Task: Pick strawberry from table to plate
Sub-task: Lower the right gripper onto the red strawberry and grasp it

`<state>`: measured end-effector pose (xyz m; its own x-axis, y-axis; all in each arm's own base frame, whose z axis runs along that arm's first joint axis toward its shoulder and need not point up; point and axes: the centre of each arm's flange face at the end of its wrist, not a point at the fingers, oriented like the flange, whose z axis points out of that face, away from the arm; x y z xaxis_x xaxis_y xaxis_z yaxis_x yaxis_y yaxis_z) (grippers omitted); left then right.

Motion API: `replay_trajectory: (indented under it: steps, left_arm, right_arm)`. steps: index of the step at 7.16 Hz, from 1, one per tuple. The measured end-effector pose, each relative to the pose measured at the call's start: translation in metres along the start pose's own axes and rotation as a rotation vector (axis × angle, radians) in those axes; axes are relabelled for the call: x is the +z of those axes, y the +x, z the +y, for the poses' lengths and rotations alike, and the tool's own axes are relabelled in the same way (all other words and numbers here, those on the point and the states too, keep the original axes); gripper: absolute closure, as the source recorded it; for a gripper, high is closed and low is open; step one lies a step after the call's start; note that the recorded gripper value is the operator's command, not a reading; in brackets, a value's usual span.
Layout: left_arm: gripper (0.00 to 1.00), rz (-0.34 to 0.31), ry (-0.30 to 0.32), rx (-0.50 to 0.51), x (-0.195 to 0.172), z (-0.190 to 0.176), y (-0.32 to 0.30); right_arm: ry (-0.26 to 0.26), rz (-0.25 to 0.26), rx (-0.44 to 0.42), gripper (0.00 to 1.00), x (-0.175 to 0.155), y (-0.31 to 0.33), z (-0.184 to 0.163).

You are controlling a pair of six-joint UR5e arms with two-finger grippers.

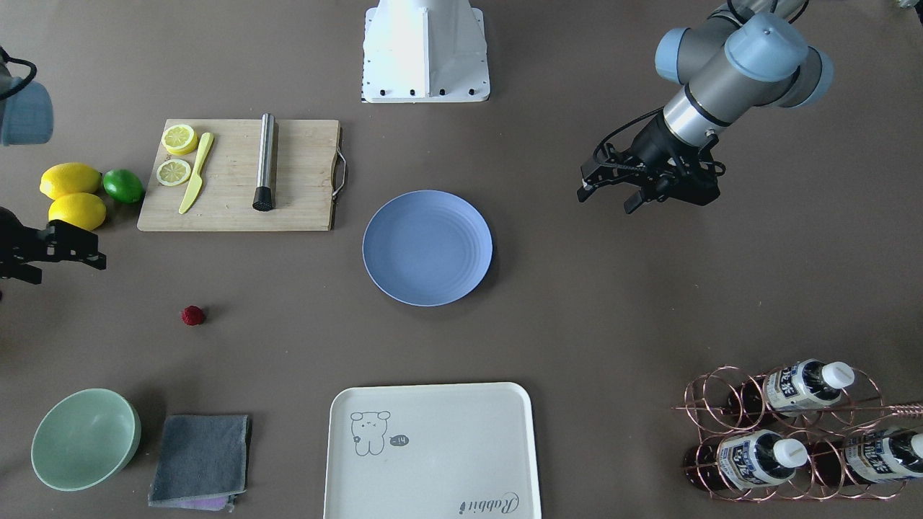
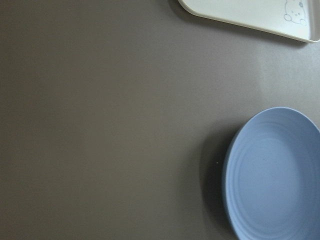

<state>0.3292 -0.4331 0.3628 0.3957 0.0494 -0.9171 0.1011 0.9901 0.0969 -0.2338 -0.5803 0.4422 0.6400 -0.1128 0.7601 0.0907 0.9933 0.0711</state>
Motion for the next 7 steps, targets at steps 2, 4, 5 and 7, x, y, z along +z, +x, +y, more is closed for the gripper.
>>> replay_trajectory:
  steps: [2, 4, 5, 7]
  left_arm:
    - [0.03, -0.017, -0.009, -0.004, -0.01, 0.013, -0.018]
    - [0.03, -0.015, -0.008, -0.003, -0.013, 0.015, -0.019]
    - [0.03, -0.017, -0.008, -0.004, -0.012, 0.015, -0.02]
    - [0.03, -0.022, -0.008, -0.007, -0.01, 0.014, -0.021]
  right_arm:
    - [0.065, 0.006, 0.027, 0.03, 0.072, -0.046, -0.015]
    - [0.076, 0.026, 0.015, 0.09, 0.105, -0.065, -0.017]
    - [0.073, 0.031, 0.007, 0.1, 0.111, -0.066, -0.015]
    - [0.063, 0.041, -0.005, 0.39, 0.122, -0.068, -0.009]
